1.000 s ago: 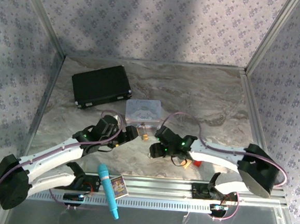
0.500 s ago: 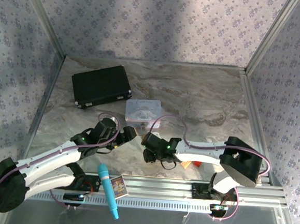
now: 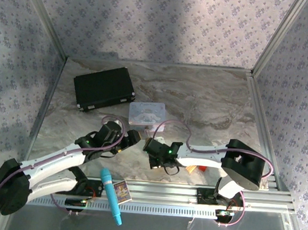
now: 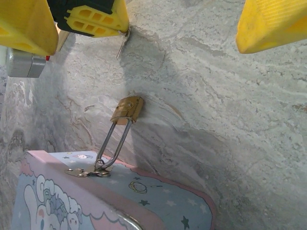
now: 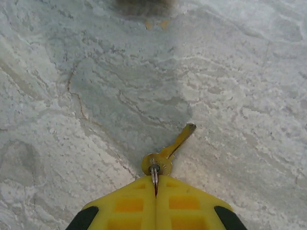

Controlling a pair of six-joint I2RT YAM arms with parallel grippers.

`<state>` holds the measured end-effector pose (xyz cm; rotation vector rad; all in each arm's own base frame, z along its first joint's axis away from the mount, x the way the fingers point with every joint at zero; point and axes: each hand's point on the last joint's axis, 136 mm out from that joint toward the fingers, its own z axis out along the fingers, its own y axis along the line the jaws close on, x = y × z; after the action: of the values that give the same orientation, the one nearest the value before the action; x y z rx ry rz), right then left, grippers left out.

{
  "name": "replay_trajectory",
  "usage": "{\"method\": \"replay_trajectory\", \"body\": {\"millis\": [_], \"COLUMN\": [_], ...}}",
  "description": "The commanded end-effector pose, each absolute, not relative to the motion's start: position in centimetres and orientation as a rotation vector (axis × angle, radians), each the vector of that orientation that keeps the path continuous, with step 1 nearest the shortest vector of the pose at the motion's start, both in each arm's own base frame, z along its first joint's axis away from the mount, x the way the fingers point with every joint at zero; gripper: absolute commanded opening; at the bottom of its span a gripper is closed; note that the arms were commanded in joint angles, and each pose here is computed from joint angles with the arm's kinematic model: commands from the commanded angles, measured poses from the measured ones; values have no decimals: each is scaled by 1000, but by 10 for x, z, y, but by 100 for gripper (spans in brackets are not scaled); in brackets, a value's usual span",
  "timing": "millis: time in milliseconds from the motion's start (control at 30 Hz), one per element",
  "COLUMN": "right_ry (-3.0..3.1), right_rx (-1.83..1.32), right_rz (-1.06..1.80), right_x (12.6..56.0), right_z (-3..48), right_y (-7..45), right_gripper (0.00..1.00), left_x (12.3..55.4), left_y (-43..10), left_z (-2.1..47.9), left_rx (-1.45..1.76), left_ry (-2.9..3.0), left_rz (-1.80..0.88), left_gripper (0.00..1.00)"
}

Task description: Unlock the padlock with the key

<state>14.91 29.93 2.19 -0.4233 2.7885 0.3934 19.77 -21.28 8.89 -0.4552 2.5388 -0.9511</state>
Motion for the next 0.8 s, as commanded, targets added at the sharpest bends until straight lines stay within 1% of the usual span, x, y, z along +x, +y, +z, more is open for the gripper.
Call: {"method": "replay_trajectory", "body": {"millis": [0,100,233,367,533,600,667,767], "right_ry": [2773,2743,2700,2658,2595,2567,2535,2527], "right_rx": [-462,-492,-532,-561,-596,-620,-643,-642], "right_rz": [461,607,755,834,989,1041,1097,1100], "right_x": [150,148,149,150,146,143,140,138], "right_z": [27,37,52,66,86,94,100,100], "right_y": [306,310,310,304,310,313,317,313], "right_gripper": [0,0,0,0,0,0,0,0], "left_x": [200,198,196,196,196,197,197,193], "left_y": [-220,-232,-245,-257,-281,-290,-298,-309], "left_z": [95,101,100,96,104,107,108,107], "left_rx": [-454,-452,-523,-606,-722,-726,-720,-696], "left_ry": [2500,2441,2395,2393,2355,2356,2366,2390], "left_rz": [-1000,-1108,-1216,-1302,-1451,-1471,-1482,-1498], "left_gripper": [92,84,79,77,75,72,66,59]}}
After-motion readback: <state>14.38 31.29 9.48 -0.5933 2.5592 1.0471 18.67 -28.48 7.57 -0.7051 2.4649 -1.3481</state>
